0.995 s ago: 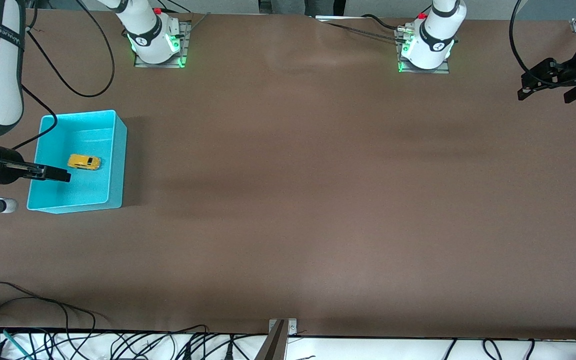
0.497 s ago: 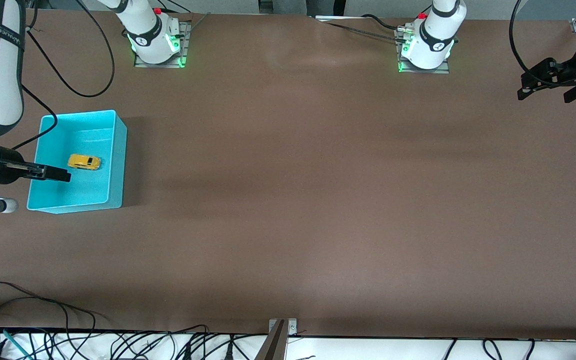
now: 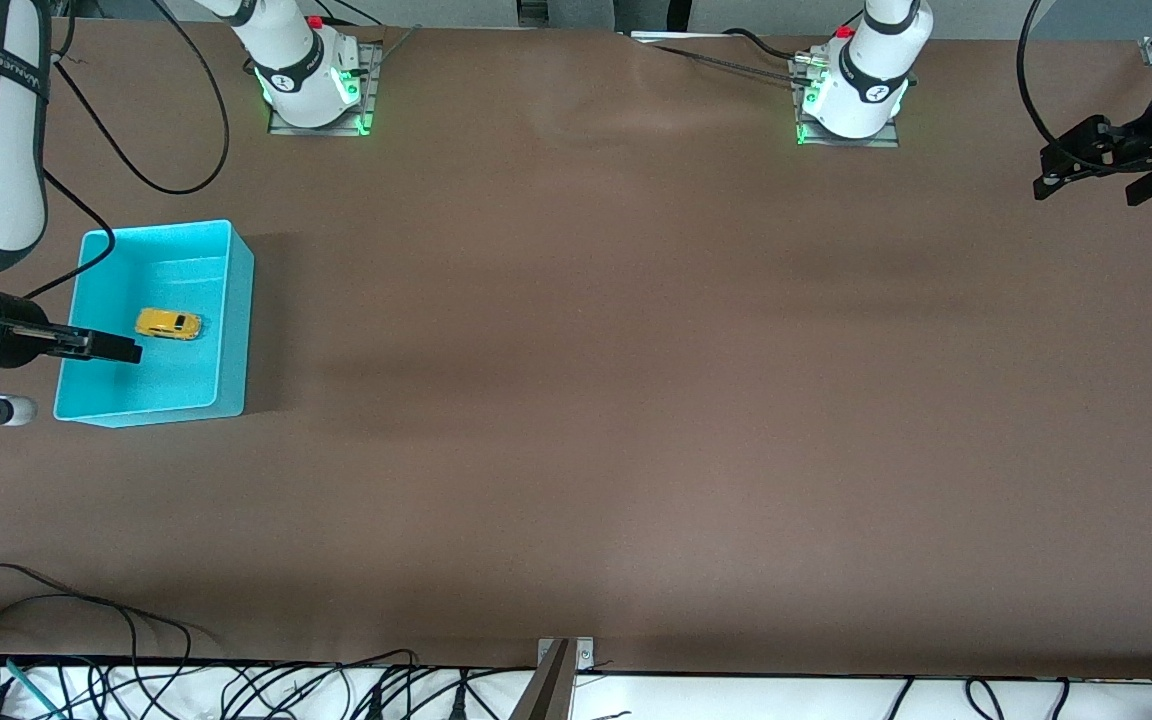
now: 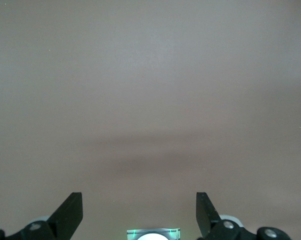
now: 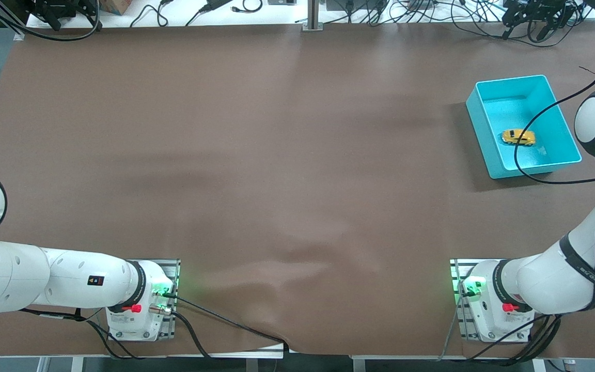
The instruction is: Wind up and store yellow beetle car
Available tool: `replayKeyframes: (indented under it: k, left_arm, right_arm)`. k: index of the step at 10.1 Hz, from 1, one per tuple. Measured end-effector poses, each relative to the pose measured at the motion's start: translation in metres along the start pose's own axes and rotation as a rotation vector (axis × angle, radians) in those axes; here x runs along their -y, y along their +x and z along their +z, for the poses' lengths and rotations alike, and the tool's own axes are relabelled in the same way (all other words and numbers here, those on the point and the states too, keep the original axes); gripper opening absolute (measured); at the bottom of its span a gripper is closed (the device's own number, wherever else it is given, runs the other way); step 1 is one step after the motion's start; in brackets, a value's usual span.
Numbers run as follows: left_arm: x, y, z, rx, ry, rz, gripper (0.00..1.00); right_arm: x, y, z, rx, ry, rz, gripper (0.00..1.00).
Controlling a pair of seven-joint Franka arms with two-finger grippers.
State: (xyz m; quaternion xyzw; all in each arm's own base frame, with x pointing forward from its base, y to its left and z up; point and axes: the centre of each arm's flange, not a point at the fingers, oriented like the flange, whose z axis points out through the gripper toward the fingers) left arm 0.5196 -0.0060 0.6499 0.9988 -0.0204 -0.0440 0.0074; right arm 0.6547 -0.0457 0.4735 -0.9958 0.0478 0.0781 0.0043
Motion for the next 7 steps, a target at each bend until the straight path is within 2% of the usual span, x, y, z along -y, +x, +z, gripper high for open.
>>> replayKeyframes:
  k: [7]
  left_arm:
    - [-0.014, 0.000, 0.000, 0.000, 0.004, 0.026, 1.00]
  right_arm:
    - [0.000, 0.000, 0.000, 0.002, 0.000, -0.001, 1.00]
